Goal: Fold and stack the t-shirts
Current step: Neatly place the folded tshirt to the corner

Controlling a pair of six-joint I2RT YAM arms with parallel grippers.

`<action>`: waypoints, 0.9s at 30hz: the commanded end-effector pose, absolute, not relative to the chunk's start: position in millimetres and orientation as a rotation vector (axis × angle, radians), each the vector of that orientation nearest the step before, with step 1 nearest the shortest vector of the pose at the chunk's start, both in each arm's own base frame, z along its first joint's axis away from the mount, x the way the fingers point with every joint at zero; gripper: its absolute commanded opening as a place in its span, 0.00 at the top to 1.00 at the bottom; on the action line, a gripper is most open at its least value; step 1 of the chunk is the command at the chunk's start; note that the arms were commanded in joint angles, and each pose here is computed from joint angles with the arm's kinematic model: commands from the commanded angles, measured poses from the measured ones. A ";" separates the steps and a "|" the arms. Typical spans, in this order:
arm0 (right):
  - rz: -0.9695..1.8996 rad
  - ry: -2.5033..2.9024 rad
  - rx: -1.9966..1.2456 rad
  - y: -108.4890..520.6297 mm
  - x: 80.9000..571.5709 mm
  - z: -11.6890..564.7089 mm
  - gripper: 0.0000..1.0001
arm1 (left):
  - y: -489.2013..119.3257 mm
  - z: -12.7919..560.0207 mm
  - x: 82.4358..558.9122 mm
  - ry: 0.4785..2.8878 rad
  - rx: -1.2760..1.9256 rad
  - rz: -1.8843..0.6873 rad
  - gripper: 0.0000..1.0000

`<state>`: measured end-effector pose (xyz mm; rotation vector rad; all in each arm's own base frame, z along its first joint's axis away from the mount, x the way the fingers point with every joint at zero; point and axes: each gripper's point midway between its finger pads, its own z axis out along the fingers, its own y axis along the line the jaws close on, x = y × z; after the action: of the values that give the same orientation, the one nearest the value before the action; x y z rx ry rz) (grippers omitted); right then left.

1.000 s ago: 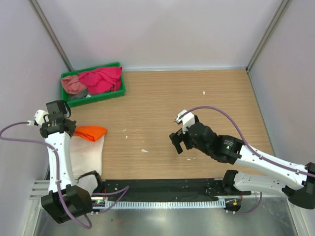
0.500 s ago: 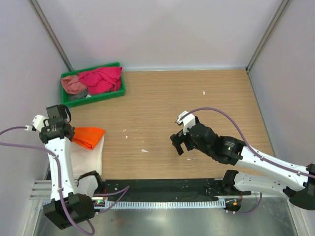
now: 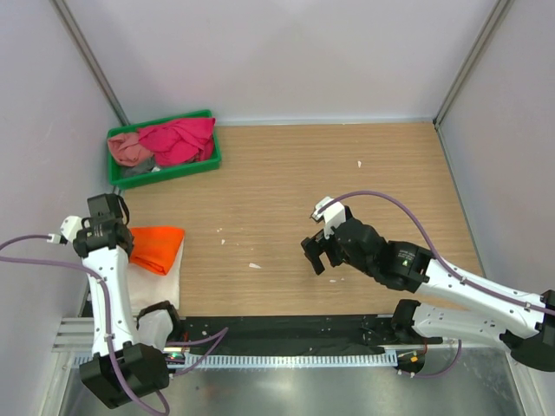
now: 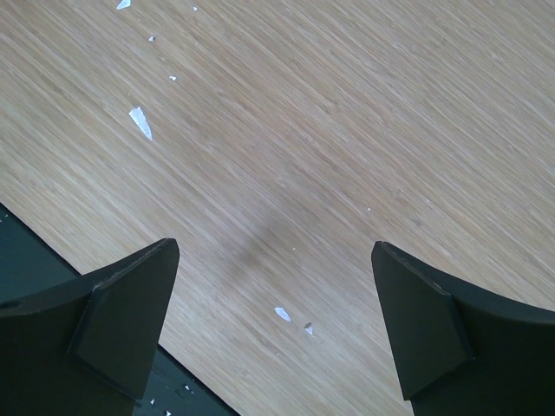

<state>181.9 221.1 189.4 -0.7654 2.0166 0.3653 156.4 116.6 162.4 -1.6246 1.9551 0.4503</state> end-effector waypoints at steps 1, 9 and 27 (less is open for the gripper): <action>0.393 1.975 -0.747 223.4 183.4 199.6 0.00 | 122.1 161.3 140.3 1.919 -1.662 0.527 0.99; 0.393 1.973 -0.748 222.9 183.3 199.8 0.00 | 121.4 162.5 131.0 1.930 -1.672 0.561 1.00; 0.390 1.977 -0.743 219.4 181.6 196.0 0.00 | 132.4 183.3 126.8 1.877 -1.659 0.642 0.00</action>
<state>179.6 217.5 184.8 -0.7683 2.0191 0.3640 129.0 120.8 160.2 -1.6622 1.9635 0.5862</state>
